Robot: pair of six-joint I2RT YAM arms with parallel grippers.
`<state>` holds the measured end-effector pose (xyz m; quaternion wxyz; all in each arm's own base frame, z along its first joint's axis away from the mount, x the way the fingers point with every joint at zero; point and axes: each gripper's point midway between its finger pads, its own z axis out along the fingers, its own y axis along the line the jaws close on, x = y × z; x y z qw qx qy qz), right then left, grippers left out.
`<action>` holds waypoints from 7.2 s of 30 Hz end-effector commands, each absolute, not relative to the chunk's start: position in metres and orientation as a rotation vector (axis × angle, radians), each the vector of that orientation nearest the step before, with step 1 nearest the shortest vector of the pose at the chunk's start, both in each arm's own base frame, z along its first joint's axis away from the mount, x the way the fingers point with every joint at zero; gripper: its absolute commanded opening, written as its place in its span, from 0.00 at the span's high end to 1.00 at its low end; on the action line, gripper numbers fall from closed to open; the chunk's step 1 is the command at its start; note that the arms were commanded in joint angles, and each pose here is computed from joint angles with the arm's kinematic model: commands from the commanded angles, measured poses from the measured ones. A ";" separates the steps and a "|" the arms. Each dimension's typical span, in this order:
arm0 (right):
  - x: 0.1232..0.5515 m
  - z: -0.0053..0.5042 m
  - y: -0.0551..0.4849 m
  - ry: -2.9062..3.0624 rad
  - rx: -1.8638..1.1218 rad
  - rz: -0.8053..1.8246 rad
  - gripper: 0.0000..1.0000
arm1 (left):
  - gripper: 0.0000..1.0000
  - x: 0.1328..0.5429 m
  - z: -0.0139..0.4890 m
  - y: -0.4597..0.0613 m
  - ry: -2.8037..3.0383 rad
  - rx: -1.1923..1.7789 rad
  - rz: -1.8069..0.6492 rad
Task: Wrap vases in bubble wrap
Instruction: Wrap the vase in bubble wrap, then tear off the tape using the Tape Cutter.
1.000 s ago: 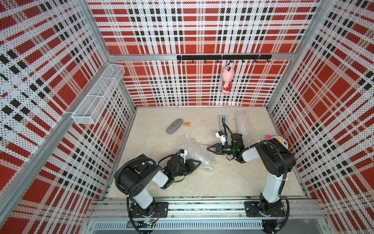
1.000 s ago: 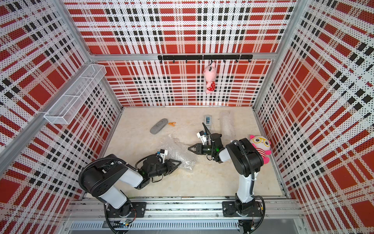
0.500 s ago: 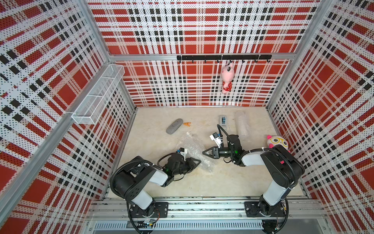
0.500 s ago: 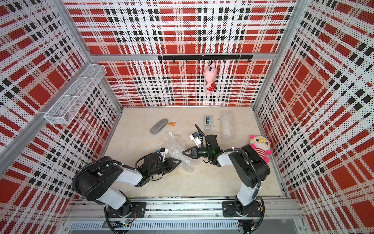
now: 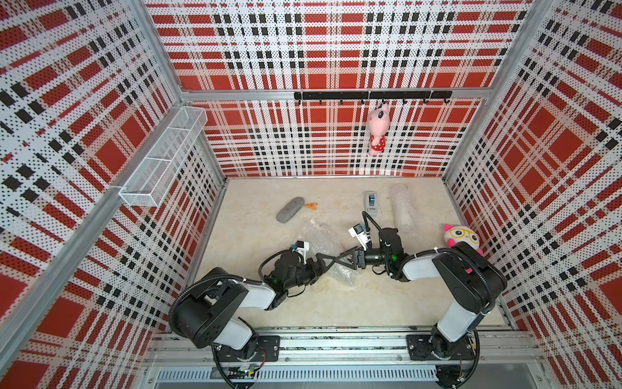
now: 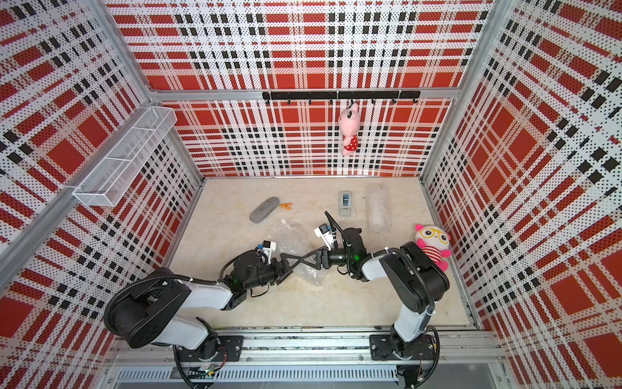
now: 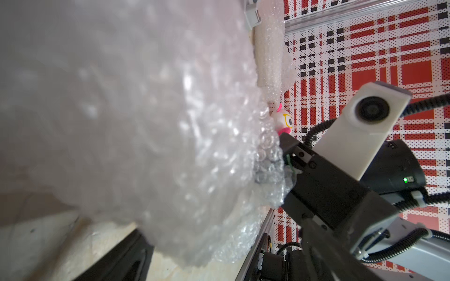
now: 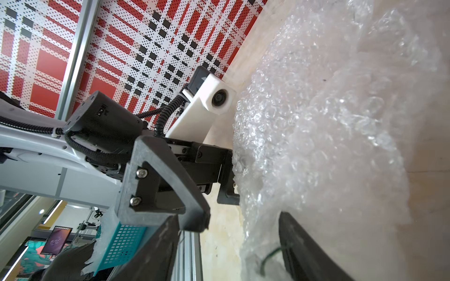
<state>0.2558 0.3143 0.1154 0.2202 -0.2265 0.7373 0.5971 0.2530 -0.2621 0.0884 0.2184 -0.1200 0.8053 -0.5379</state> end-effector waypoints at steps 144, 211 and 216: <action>0.457 0.128 0.166 2.308 -0.088 0.948 1.00 | 0.47 0.266 0.012 -0.303 2.518 -0.208 -1.096; 0.413 0.035 0.151 2.417 0.261 0.959 1.00 | 0.48 0.266 0.004 -0.309 2.543 -0.176 -1.091; 0.410 0.004 0.131 2.509 0.297 0.831 1.00 | 0.48 0.266 0.004 -0.309 2.544 -0.179 -1.090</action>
